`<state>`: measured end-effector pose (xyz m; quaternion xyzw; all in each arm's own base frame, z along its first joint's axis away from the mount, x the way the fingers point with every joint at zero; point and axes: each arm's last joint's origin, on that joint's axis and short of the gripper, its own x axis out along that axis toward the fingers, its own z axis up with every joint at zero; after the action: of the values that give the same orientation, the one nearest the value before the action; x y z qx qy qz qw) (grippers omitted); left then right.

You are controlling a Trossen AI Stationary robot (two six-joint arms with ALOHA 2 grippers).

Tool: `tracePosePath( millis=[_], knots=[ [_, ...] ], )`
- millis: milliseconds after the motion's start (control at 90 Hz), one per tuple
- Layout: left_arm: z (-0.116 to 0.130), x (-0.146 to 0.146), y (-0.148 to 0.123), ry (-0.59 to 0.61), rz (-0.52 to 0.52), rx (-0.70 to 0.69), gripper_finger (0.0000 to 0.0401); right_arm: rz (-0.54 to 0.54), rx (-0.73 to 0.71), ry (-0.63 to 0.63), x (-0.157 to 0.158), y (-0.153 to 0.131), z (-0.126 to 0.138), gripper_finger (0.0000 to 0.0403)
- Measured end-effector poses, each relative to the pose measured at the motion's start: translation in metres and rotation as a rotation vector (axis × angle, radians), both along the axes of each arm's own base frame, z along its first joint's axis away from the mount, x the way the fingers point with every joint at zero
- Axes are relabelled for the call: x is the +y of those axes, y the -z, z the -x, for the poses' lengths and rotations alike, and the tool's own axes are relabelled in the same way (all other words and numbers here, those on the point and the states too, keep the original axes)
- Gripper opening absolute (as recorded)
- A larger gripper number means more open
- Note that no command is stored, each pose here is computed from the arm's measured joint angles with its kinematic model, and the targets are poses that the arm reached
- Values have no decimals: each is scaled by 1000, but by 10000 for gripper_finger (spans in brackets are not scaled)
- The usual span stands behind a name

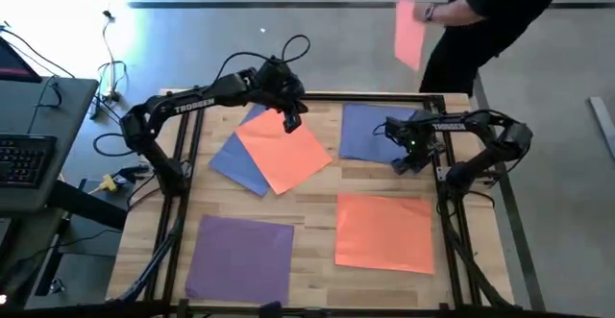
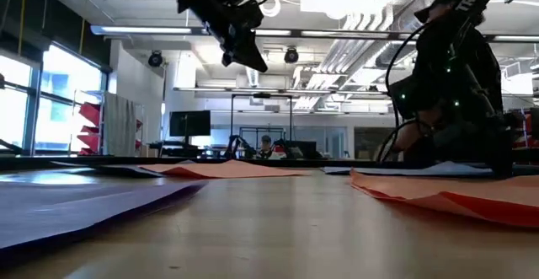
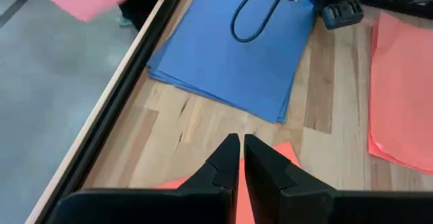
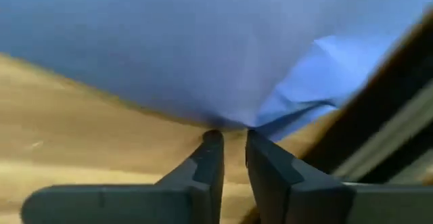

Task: Organize paper
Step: Stack the blue colored paper on top of the blue colored paper, then stack the orange colored paper on top of the orange colored paper

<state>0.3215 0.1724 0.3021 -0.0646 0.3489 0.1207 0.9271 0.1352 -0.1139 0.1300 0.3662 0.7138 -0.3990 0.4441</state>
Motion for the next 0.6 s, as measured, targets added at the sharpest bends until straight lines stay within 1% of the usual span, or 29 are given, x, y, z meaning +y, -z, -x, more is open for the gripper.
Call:
tracePosePath(
  millis=[200,344,467,533,600],
  knots=[
    [0,0,0,-8,8,-2,0,3,83,-13,0,-3,7,40],
    [0,0,0,-11,12,-4,0,-21,82,-3,1,-4,7,40],
    [0,0,0,-16,18,-5,0,-33,103,-19,1,-13,3,40],
    [0,0,0,-17,18,-5,0,-28,84,-41,1,-21,-2,40],
    [0,0,0,-17,19,-3,0,-31,12,-61,1,-30,-10,40]
  ],
)
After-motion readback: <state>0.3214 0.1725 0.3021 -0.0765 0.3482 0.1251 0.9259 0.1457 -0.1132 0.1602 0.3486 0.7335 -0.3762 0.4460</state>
